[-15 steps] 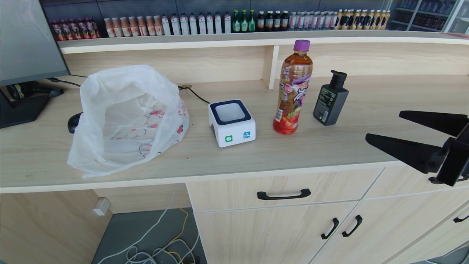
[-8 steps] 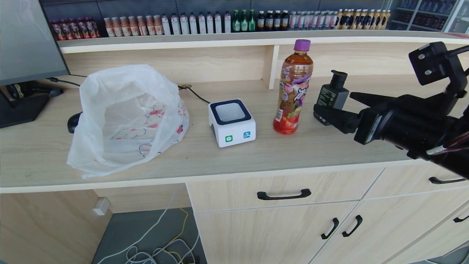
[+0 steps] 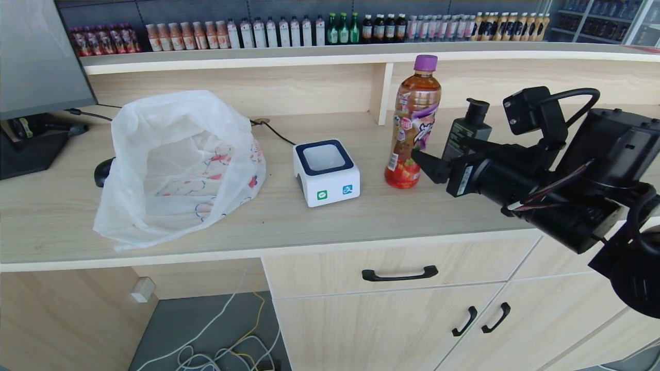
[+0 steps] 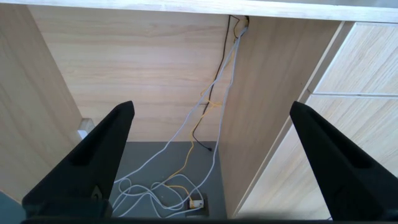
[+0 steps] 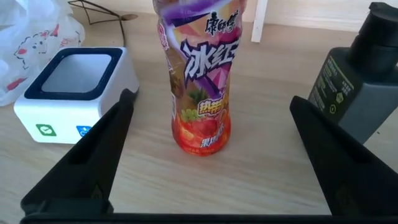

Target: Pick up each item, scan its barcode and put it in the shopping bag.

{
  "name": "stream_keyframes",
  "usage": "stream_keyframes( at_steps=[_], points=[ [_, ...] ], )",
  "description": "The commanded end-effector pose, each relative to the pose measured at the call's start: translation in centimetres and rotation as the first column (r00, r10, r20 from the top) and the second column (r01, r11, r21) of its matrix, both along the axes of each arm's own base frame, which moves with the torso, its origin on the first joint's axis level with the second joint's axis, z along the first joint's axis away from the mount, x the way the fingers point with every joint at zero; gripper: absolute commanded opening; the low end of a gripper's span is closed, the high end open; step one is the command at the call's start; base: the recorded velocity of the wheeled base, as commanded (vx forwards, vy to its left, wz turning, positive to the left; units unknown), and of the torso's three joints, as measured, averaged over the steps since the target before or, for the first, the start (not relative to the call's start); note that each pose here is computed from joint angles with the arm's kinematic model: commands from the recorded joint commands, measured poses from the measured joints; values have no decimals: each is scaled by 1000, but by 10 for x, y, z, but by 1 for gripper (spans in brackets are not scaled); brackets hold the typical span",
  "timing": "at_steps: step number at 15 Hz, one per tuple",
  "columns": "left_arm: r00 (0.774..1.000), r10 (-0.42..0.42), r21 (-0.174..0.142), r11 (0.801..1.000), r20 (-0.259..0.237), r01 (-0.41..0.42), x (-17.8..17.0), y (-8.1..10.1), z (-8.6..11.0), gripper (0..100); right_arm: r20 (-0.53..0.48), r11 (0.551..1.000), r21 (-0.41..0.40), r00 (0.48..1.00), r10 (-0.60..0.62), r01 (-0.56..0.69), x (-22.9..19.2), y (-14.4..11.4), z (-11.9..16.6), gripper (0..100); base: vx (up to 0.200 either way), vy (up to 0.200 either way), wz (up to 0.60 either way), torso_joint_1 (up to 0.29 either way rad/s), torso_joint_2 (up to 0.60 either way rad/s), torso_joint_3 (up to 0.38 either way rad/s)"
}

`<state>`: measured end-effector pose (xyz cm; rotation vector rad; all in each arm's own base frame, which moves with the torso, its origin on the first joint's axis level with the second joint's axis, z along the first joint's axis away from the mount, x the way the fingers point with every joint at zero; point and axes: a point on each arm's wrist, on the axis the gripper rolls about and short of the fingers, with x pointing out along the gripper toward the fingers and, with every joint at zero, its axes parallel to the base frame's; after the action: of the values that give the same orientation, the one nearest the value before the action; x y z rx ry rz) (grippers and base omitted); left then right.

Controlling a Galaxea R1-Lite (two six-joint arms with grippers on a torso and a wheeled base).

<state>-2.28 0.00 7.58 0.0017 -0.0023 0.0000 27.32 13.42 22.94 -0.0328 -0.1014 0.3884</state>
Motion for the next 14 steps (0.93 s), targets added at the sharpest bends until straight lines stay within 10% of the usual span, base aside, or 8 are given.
stream_keyframes(
  at_steps=[1,14],
  points=[
    [1000,0,0,1000,1,0,0,0,0,100,3,1000,0,1000,-4,4,2,0,-2,100,0,0,0,0,0,0],
    [1000,0,0,1000,1,0,0,0,0,100,89,994,57,991,-101,96,24,10,-3,100,0,0,0,0,0,0]
  ],
)
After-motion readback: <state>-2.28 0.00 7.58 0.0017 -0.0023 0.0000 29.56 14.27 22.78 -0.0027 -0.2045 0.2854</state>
